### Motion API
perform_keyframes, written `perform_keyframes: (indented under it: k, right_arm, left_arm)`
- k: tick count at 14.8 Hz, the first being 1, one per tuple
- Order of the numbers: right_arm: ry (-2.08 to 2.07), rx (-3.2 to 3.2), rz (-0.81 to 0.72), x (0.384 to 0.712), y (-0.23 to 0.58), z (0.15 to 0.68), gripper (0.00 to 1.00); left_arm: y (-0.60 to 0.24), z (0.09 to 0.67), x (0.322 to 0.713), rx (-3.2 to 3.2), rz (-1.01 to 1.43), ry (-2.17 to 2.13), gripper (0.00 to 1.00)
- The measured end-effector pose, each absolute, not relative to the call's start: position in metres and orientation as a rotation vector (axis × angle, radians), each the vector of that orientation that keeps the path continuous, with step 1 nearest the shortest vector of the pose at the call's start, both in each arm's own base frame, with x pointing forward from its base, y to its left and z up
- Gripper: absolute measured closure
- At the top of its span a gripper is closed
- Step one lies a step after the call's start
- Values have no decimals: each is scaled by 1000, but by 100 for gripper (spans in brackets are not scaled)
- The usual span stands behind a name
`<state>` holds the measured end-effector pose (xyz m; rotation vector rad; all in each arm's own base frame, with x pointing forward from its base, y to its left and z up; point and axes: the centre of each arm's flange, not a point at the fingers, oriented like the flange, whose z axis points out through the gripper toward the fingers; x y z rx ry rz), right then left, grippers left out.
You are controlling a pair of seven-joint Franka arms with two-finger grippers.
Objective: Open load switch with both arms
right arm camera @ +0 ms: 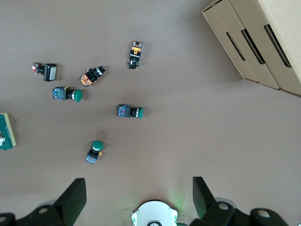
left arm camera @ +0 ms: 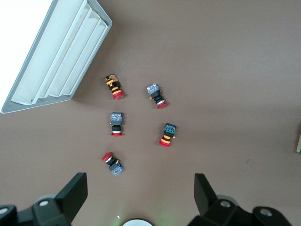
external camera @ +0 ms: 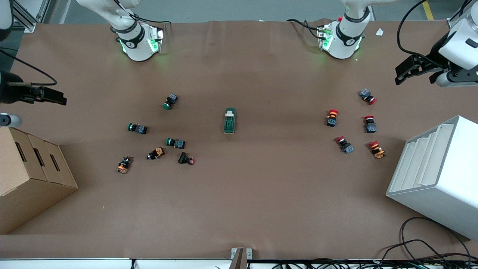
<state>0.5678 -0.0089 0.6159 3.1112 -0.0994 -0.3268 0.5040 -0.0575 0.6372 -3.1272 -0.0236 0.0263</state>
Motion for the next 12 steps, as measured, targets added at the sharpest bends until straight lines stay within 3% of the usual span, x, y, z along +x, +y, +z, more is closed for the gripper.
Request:
perform_keyframes:
  k: [7,12]
  right_arm:
    - [-98,3123,-172,505,-6,655,0]
    - [-98,3126,-135,492,-6,668,0]
  left_arm:
    - [-48,638,506,-3130,7,22,0]
    - [-48,637,516,-3135,4,23,0]
